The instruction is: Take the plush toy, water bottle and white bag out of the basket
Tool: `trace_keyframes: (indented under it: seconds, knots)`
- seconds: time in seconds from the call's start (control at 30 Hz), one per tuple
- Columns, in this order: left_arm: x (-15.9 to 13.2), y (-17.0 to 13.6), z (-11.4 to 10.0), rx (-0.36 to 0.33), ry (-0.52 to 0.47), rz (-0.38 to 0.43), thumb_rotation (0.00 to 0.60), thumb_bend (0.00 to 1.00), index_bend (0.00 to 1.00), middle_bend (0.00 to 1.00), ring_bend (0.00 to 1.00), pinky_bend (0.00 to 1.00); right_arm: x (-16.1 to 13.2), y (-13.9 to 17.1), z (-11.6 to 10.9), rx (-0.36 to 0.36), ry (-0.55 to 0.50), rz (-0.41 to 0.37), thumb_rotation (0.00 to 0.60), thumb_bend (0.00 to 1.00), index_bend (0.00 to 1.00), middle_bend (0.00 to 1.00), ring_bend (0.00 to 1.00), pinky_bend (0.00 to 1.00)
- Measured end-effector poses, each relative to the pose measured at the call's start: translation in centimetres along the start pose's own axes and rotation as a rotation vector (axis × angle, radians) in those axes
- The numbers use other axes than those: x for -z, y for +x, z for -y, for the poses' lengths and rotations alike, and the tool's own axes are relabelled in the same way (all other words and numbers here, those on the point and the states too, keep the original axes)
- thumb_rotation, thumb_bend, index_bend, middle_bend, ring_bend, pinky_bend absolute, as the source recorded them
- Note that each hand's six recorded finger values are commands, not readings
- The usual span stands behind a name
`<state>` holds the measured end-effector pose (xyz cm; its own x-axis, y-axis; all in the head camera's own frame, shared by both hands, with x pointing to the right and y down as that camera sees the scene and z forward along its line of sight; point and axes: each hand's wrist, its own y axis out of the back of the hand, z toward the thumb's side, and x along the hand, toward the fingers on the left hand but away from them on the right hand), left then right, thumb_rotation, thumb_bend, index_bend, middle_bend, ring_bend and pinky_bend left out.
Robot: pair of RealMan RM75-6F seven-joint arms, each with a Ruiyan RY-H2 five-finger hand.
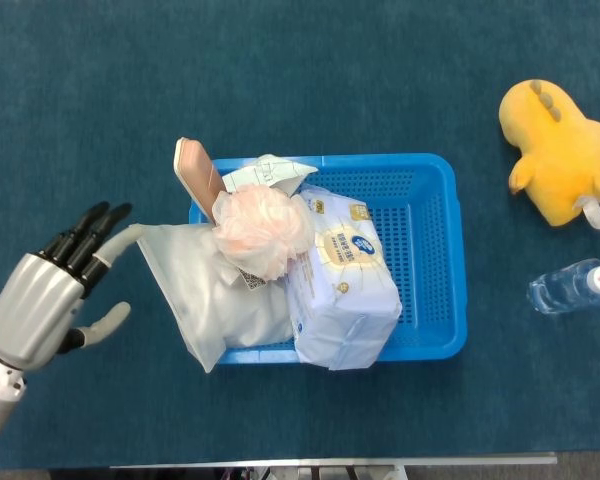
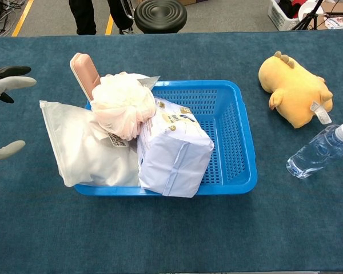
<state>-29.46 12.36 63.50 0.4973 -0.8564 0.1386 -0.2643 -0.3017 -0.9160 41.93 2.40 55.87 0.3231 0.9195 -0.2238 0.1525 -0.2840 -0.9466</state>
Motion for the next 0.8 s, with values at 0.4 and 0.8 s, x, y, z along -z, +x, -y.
trace_keyframes:
  seconds: [0.4, 0.8]
  knots:
    - [-1.1, 0.0, 1.5, 0.006, 0.024, 0.05, 0.6, 0.26, 0.1, 0.04, 0.04, 0.3, 0.2, 0.0, 0.3, -0.01, -0.009, 0.004, 0.6, 0.0, 0.1, 0.22, 0.2, 0.53]
    - [-2.6, 1.5, 2.7, 0.01, 0.011, 0.135, 0.6, 0.26, 0.1, 0.04, 0.04, 0.3, 0.7, 0.1, 0.6, -0.015, -0.02, 0.012, 0.6, 0.0, 0.1, 0.23, 0.2, 0.53]
